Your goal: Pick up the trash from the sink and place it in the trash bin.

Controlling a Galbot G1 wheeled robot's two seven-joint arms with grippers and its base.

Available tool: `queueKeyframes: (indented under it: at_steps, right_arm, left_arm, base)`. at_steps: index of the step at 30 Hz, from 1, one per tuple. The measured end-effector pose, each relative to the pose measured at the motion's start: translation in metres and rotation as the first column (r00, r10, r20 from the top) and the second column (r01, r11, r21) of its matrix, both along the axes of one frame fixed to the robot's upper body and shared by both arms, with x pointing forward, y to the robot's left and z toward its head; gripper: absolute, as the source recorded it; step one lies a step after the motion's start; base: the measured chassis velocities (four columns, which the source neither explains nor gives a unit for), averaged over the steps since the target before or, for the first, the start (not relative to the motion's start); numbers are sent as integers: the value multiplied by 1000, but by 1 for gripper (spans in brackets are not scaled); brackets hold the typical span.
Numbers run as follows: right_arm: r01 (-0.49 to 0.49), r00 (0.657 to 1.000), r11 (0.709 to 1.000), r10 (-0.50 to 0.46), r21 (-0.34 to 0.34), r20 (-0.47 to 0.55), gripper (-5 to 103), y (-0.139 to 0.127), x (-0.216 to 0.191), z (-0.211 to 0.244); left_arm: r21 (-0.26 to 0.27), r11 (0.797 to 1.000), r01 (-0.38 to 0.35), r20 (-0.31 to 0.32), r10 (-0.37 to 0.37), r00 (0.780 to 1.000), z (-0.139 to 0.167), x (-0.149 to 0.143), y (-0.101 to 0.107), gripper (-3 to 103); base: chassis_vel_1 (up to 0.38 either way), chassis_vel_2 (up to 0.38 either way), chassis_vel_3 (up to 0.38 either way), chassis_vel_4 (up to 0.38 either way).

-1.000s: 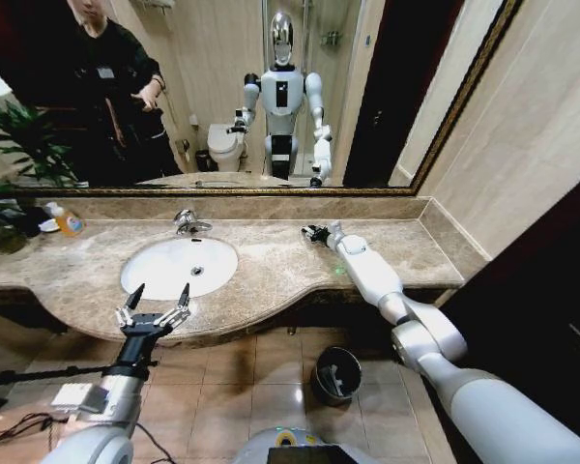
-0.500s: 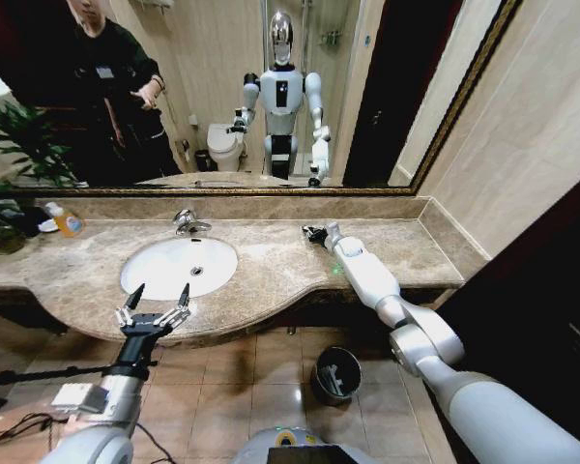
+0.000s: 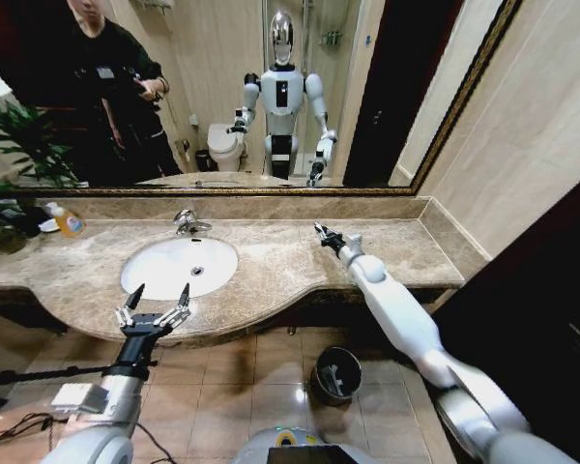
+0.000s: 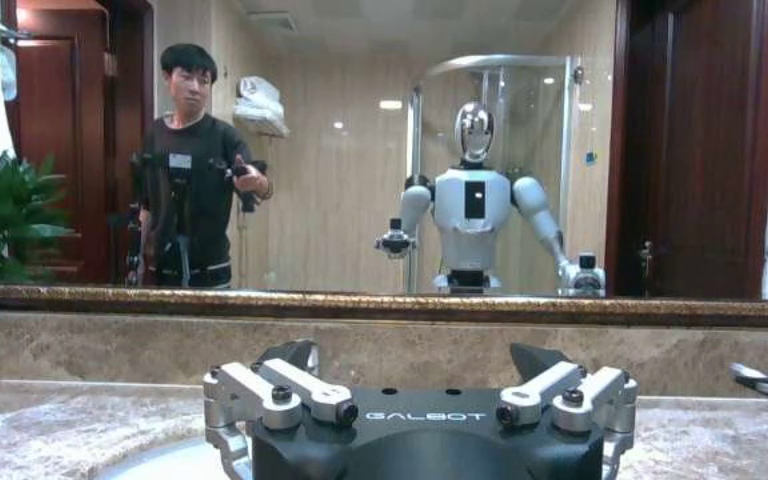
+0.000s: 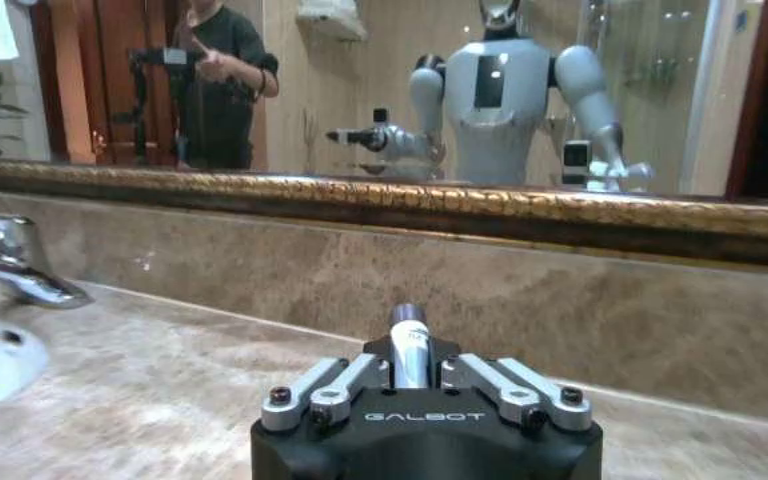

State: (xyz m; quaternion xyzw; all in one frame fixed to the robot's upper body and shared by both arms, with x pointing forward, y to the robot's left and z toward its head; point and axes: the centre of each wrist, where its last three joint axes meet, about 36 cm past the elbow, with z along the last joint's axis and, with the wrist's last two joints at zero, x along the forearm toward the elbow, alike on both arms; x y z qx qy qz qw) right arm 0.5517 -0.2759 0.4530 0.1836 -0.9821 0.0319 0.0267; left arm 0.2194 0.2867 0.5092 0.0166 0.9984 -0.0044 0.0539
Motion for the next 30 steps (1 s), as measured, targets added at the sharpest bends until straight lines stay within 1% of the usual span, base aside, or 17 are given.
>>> queueKeyframes:
  at_steps: [1,3,5,8,10,12,13,14,16,17,21,23,24,25,28,29,30]
  right_arm:
    - [0,1000,1000,0,0,0,15,0,0,0]
    - [-5,1000,1000,5,11,-17,15,-9,-41,-7]
    - [-6,1000,1000,7,12,-23,15,-9,-50,-9]
    - [-16,999,1000,17,20,-46,14,-10,-91,-20]
    - [-14,999,1000,15,21,-46,14,-11,-96,-21]
    - [0,999,999,2,32,-52,14,-15,-125,-24]
    - [0,999,999,2,32,-52,14,-15,-125,-24]
    - [6,998,999,-3,35,-57,14,-18,-138,-25]
    - [3,997,999,0,40,-83,14,-26,-173,-37]
    - [3,997,999,0,40,-83,14,-26,-173,-37]
    - [9,993,1000,-6,29,-115,14,-36,-221,-67]
    - [16,991,1000,-13,21,-133,14,-39,-234,-83]
    - [16,991,1000,-13,21,-133,14,-39,-234,-83]
    - [29,985,1000,-27,9,-169,14,-43,-245,-107]
    - [59,969,998,-56,8,-240,14,-48,-252,-144]
    - [59,969,998,-56,8,-240,14,-48,-252,-144]
    - [80,955,997,-73,12,-287,14,-50,-254,-163]
  left_arm:
    - [0,1000,0,0,0,1000,0,0,0,100]
    - [0,1000,0,0,0,1000,0,0,0,100]
    - [0,1000,0,0,0,1000,0,0,0,100]
    - [0,1000,-1,0,1,1000,0,0,0,100]
    - [0,1000,0,0,0,1000,0,0,0,100]
    - [0,1000,0,0,0,1000,0,0,0,100]
    - [0,1000,0,0,0,1000,0,0,0,100]
    - [0,1000,-1,0,1,1000,0,0,0,100]
    - [0,1000,0,0,0,1000,0,0,0,100]
    - [0,1000,0,0,0,1000,0,0,0,100]
    - [0,1000,0,0,0,1000,0,0,0,100]
    - [0,1000,0,0,0,1000,0,0,0,100]
    - [0,1000,0,0,0,1000,0,0,0,100]
    - [0,1000,0,0,0,1000,0,0,0,100]
    - [0,1000,0,0,0,1000,0,0,0,100]
    - [0,1000,0,0,0,1000,0,0,0,100]
    - [0,1000,0,0,0,1000,0,0,0,100]
  base:
    - [0,0,0,0]
    - [0,0,0,0]
    - [0,0,0,0]
    - [0,0,0,0]
    - [0,0,0,0]
    - [0,0,0,0]
    - [0,0,0,0]
    - [0,0,0,0]
    - [0,0,0,0]
    - [0,0,0,0]
    - [0,0,0,0]
    - [0,0,0,0]
    - [0,0,0,0]
    - [0,0,0,0]
    - [0,0,0,0]
    - [0,0,0,0]
    - [0,0,0,0]
